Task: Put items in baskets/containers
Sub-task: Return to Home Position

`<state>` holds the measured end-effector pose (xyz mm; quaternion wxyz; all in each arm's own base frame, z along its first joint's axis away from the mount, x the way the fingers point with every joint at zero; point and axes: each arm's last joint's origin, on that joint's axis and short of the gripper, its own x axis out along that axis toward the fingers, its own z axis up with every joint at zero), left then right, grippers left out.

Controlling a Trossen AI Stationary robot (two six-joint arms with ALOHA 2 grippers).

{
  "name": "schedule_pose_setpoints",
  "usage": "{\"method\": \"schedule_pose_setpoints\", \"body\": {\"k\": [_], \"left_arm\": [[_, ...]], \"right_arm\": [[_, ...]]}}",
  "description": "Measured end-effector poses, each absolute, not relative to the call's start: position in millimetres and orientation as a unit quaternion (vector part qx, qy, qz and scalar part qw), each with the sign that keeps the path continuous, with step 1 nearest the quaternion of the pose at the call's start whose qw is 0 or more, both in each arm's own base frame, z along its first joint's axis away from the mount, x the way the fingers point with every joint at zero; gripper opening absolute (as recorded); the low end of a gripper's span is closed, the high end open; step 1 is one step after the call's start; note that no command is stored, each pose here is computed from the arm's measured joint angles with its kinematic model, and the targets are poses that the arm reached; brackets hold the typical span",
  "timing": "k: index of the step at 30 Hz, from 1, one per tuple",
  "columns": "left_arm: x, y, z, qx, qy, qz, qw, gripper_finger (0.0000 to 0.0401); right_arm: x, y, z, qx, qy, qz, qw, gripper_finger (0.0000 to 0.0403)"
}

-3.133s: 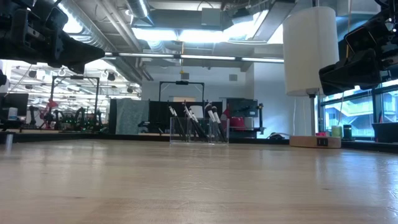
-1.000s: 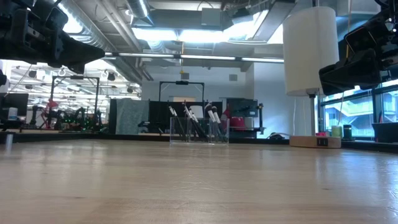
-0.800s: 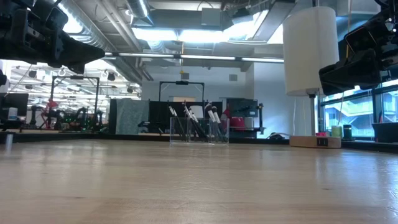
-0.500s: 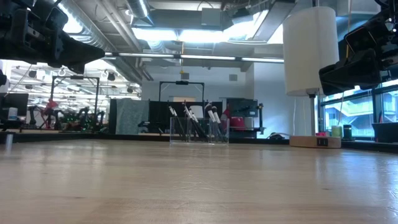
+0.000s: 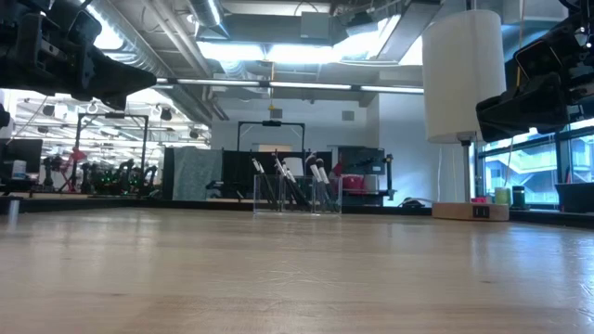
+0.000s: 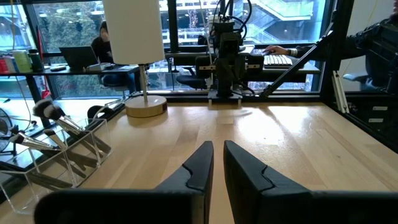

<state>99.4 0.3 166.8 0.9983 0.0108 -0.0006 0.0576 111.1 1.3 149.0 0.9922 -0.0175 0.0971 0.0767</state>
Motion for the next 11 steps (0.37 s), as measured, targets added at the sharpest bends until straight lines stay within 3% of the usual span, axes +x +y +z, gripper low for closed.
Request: {"method": "schedule_pose_setpoints", "body": {"k": [11], "left_arm": [[99.4, 0.3, 166.8, 0.011, -0.001, 0.058, 0.998, 0.0032]], "right_arm": [[111.1, 1.3, 149.0, -0.017, 0.097, 0.077, 0.992, 0.0037]]}}
